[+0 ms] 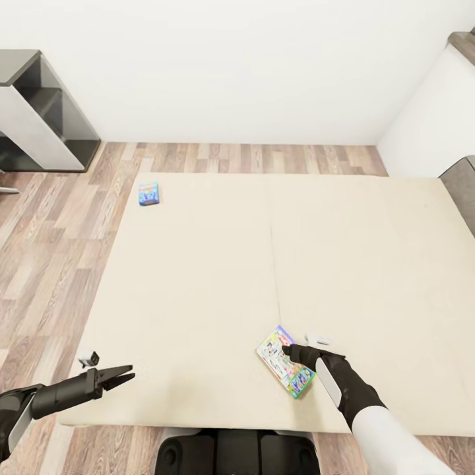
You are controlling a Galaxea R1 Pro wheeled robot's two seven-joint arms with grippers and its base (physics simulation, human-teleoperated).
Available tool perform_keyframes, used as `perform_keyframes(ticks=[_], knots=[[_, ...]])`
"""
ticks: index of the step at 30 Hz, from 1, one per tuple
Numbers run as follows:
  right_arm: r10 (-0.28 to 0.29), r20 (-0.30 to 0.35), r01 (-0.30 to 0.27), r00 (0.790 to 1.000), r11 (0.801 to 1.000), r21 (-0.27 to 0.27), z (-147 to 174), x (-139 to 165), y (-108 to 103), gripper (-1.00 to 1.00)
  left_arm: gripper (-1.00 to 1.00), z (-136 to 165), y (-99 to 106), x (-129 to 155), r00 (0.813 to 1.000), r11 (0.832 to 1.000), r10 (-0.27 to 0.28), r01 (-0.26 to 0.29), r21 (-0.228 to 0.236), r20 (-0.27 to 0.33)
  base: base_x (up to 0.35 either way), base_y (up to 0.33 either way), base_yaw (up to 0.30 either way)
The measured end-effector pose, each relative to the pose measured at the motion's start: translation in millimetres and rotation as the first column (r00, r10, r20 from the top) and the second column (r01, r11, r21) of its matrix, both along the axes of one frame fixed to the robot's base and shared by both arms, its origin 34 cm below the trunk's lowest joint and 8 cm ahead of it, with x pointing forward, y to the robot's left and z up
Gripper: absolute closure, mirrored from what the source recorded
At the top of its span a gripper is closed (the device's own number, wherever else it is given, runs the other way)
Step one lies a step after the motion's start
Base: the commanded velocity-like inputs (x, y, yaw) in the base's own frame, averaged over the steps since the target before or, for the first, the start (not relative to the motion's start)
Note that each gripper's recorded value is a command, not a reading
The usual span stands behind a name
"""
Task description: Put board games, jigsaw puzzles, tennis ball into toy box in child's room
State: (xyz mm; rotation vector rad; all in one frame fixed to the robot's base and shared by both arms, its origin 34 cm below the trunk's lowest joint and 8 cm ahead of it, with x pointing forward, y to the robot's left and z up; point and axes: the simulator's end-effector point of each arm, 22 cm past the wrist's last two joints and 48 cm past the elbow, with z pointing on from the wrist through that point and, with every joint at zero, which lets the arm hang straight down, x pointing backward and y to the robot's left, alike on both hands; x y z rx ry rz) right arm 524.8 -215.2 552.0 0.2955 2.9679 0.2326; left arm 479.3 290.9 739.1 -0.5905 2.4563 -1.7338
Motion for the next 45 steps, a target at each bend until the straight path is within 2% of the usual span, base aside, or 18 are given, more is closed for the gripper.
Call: perform_keyframes(ticks=[9,22,25,45], knots=[[0.0,-0.015,0.0,1.0,1.0,0.0,-6.1,-6.7,-0.3,-1.0,-1.0,2.7,-1.0,6.7,0.999,1.0,-0.026,0.025,0.01,0.032,0.0,0.0,0.0],[0.015,-0.008,-0.015,1.0,1.0,-0.013,-9.9,-5.6,-3.6,-1.0,-1.0,-3.5,-3.8,1.4,0.999,1.0,-0.03,0.03,0.007,0.016,0.0,0.0,0.0],[0.0,-0.037,0.0,0.999,1.0,-0.002,-15.9,-17.5,-0.8,-1.0,-1.0,-5.8,-3.8,0.8,0.999,1.0,-0.03,0.03,0.007,0.011,0.0,0.0,0.0],[-0.001,-0.037,0.001,0.999,1.0,-0.005,-16.6,-17.8,-1.6,-1.0,-1.0,-6.7,-4.6,0.1,1.0,1.0,-0.03,0.03,0.005,0.007,0.0,0.0,0.0]])
